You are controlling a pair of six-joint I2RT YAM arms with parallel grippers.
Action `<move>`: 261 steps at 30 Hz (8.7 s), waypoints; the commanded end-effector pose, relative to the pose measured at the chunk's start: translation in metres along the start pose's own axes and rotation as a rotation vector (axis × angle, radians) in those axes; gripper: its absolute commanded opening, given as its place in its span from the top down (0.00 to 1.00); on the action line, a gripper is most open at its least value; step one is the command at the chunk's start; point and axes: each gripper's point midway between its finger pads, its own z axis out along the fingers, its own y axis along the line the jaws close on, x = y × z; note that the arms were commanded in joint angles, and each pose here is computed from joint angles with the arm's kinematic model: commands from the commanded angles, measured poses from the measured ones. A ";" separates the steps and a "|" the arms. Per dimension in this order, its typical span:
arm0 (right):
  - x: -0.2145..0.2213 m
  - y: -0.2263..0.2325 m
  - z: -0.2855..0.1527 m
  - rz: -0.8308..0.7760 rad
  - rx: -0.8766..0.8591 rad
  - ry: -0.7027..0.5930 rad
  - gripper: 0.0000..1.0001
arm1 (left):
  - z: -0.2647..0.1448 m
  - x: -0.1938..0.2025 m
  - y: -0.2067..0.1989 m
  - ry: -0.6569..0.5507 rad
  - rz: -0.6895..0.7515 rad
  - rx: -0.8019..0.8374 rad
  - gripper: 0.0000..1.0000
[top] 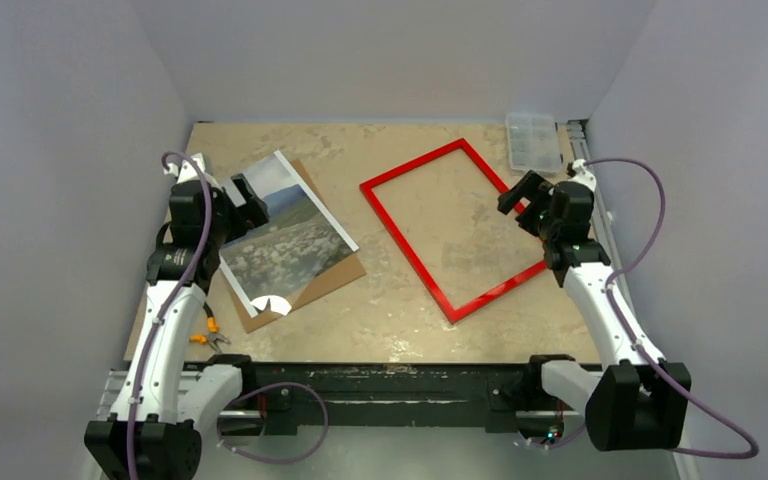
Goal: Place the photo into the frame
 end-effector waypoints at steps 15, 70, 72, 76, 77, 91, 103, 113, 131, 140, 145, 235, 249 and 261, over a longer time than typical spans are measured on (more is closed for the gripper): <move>0.148 0.104 -0.016 -0.612 -0.218 0.449 0.05 | -0.069 -0.012 -0.068 0.042 -0.006 0.387 0.00; 0.190 0.188 -0.125 -0.703 -0.701 0.652 1.00 | 0.041 0.102 -0.167 0.550 -0.469 0.596 0.12; 0.189 0.186 -0.130 -0.699 -0.714 0.654 1.00 | 0.047 0.105 -0.168 0.549 -0.470 0.593 0.13; 0.188 0.183 -0.139 -0.697 -0.735 0.665 1.00 | 0.056 0.109 -0.169 0.528 -0.487 0.611 0.20; 0.189 0.181 -0.140 -0.697 -0.734 0.667 1.00 | 0.058 0.109 -0.170 0.524 -0.492 0.624 0.24; 0.184 0.176 -0.135 -0.701 -0.690 0.638 0.86 | 0.059 0.110 -0.171 0.501 -0.534 0.644 1.00; 0.132 0.208 -0.138 -0.701 -0.650 0.442 0.15 | 0.041 0.099 -0.167 0.441 -0.556 0.546 1.00; 0.127 0.229 -0.147 -0.916 -0.431 0.235 0.15 | 0.036 0.097 -0.164 0.443 -0.560 0.508 1.00; 0.198 0.220 -0.150 -1.406 -0.099 -0.048 0.26 | 0.032 0.098 -0.162 0.444 -0.551 0.499 1.00; 0.208 0.191 -0.131 -1.454 0.080 -0.099 0.29 | 0.030 0.098 -0.162 0.444 -0.554 0.503 1.00; 0.191 0.177 -0.120 -1.422 0.156 -0.120 0.33 | 0.028 0.097 -0.162 0.442 -0.553 0.508 1.00; 0.031 0.166 -0.058 -0.020 -0.505 0.611 1.00 | -0.030 0.042 -0.126 0.283 -0.260 0.361 0.06; 0.067 0.046 -0.002 -0.136 -0.078 0.627 0.89 | -0.020 0.054 -0.127 0.328 -0.254 0.352 0.07; 0.087 -0.023 0.035 -0.257 0.185 0.588 0.92 | 0.017 0.105 -0.117 0.487 -0.195 0.290 0.07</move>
